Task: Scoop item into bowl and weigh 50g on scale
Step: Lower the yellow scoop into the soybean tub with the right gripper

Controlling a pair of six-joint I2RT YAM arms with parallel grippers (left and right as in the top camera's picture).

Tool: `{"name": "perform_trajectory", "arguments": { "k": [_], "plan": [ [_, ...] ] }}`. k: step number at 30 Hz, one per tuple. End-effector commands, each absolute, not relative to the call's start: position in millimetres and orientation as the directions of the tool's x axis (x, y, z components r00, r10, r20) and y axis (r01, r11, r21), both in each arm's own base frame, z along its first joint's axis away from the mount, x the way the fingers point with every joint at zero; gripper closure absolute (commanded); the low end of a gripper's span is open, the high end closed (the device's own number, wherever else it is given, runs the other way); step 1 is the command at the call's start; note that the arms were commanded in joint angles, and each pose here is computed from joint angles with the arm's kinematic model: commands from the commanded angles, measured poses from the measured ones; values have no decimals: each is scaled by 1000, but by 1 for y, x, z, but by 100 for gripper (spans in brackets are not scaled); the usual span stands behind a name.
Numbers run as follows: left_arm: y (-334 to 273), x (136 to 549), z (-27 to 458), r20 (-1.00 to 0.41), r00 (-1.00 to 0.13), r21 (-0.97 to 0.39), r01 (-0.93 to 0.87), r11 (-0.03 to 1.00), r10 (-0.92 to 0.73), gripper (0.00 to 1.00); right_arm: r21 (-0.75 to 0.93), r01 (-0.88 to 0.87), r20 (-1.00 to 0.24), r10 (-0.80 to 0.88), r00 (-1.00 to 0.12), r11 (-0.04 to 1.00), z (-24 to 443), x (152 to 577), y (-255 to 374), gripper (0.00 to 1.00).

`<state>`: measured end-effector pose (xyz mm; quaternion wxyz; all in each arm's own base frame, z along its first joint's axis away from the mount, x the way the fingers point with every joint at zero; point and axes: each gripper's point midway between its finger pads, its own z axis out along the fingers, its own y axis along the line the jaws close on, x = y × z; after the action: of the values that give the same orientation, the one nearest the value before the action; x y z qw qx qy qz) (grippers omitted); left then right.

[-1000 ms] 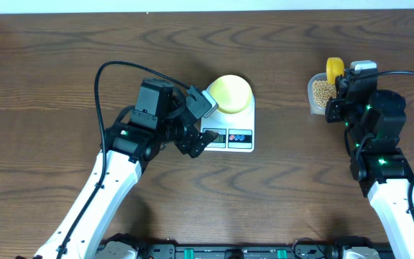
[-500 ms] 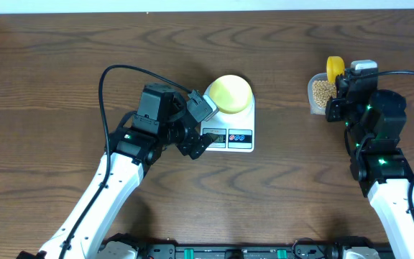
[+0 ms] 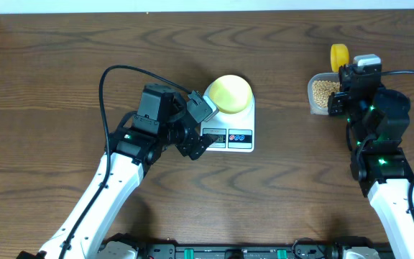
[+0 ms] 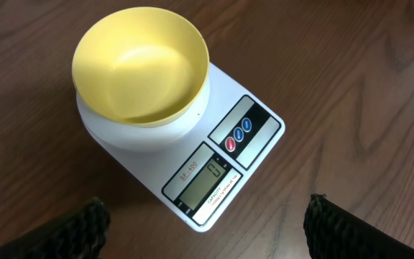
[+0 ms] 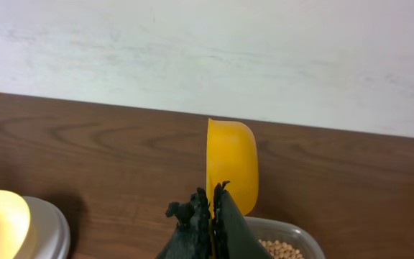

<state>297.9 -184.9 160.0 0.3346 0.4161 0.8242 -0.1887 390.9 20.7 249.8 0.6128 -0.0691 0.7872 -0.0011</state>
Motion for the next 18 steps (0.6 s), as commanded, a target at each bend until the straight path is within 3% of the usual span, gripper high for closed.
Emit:
{"name": "perform_trajectory", "arguments": {
  "k": [1, 7, 18],
  "plan": [
    [-182, 298, 159, -705, -434, -29, 808, 588, 561, 11, -164, -90, -958, -181, -222, 982, 259, 393, 14, 99],
    [-182, 298, 159, -705, -434, -29, 808, 588, 561, 12, -259, 47, -923, -233, -305, 965, 246, 388, -15, 99],
    [-182, 298, 159, -705, -434, -29, 808, 588, 561, 12, -261, -13, -820, -229, -525, 965, 185, 371, -16, 99]
  ]
}}
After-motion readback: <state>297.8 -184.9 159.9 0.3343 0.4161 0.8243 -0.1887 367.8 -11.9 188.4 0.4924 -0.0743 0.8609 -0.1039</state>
